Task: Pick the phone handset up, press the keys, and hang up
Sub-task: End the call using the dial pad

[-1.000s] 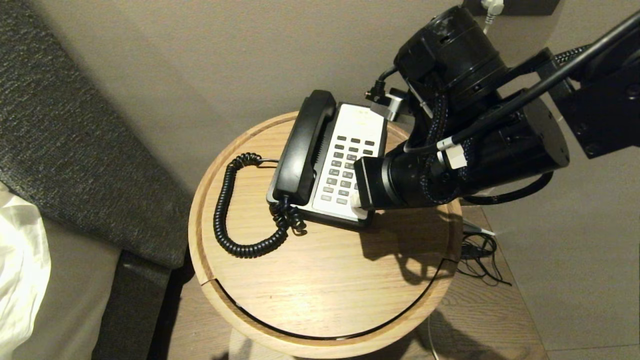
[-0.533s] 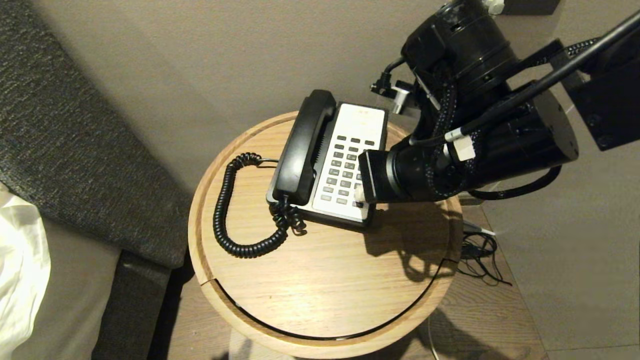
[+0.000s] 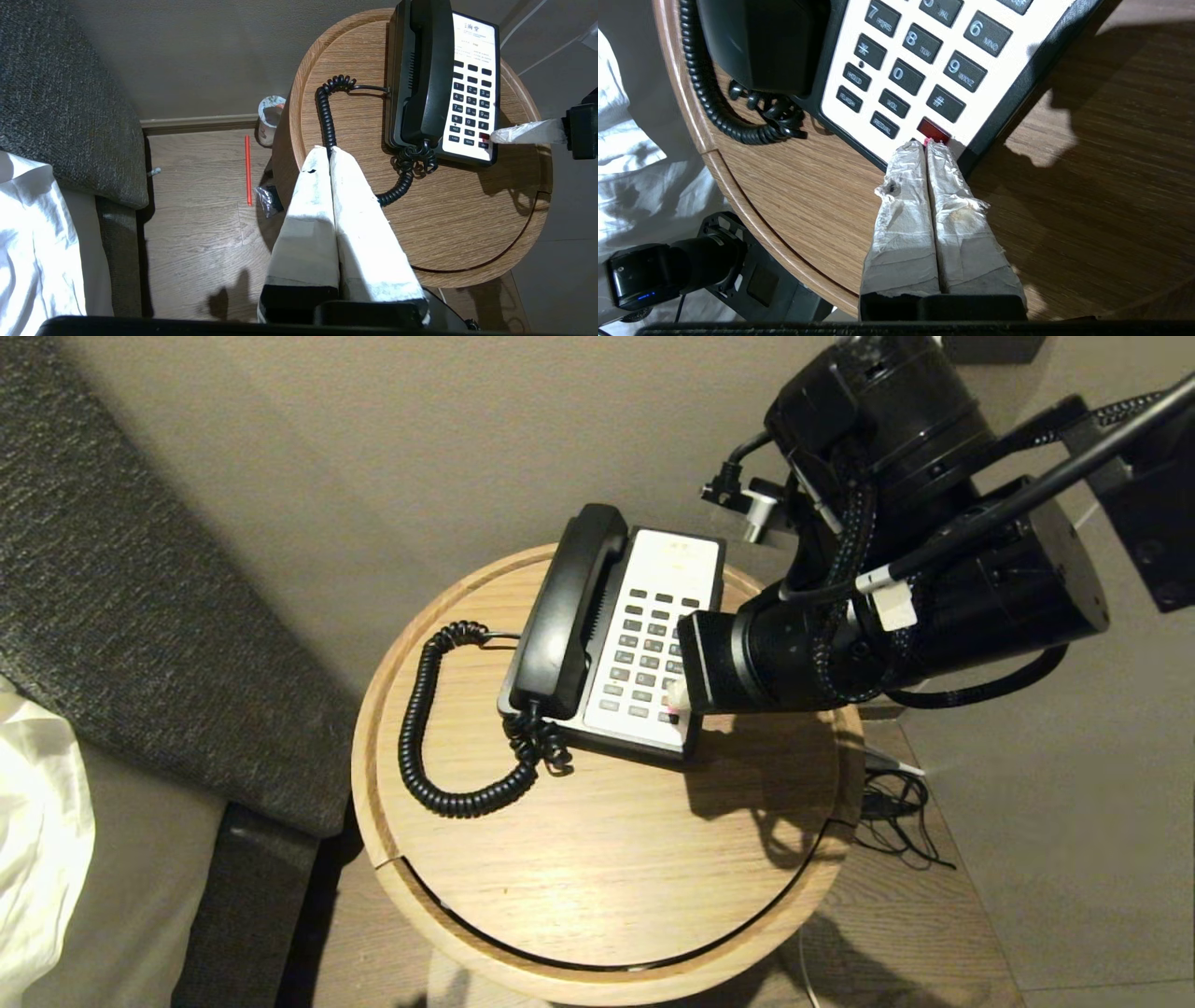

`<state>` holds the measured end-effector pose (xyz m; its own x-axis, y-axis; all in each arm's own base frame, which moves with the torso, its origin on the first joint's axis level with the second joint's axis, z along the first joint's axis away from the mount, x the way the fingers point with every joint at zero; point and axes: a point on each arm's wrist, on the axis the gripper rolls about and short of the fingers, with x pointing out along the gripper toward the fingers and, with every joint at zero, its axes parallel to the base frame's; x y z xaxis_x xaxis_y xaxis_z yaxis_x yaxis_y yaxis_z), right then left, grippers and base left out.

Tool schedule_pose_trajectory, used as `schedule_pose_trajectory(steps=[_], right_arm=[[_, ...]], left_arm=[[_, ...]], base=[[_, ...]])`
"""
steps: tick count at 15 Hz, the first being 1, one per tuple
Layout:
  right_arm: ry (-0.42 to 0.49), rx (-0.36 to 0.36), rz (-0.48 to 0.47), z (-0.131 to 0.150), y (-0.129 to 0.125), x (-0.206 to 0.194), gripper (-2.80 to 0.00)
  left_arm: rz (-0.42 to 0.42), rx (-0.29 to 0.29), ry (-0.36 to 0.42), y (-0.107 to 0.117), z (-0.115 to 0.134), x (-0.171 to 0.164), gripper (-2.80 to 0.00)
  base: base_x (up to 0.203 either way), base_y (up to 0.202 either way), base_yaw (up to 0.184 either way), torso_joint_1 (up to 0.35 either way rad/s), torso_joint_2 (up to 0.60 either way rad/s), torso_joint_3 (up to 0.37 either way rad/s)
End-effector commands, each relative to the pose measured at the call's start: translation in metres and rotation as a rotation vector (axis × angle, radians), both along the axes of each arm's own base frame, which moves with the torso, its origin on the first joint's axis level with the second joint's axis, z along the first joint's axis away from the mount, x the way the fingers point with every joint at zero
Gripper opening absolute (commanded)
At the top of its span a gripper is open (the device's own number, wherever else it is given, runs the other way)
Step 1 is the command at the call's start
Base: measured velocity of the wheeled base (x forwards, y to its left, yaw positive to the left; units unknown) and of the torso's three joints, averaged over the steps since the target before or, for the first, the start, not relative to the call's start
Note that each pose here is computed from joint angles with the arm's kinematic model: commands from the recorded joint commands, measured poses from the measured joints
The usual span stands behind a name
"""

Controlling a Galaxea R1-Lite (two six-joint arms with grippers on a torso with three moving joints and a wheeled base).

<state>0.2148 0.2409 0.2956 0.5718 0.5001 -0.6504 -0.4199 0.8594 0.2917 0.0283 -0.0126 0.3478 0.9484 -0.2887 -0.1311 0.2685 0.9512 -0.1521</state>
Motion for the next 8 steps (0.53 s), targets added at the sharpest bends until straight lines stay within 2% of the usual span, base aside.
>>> schedule_pose_trajectory(steps=[1,8], right_arm=[[0.009,-0.007,-0.002,-0.0024,0.0002,0.0001,-2.80],[0.029,-0.028,-0.003,-0.0123,0.0066,0.0057,-2.80]], left_arm=[[0.003,0.006,0.007,-0.0002,-0.0019,0.0003,-2.80],[0.002,0.013,0.015,0.0017,-0.0087,-0.0019,-2.80]], base=[[0.000,0.000,0.000,0.000,0.00,0.000],[0.000,0.000,0.000,0.000,0.00,0.000]])
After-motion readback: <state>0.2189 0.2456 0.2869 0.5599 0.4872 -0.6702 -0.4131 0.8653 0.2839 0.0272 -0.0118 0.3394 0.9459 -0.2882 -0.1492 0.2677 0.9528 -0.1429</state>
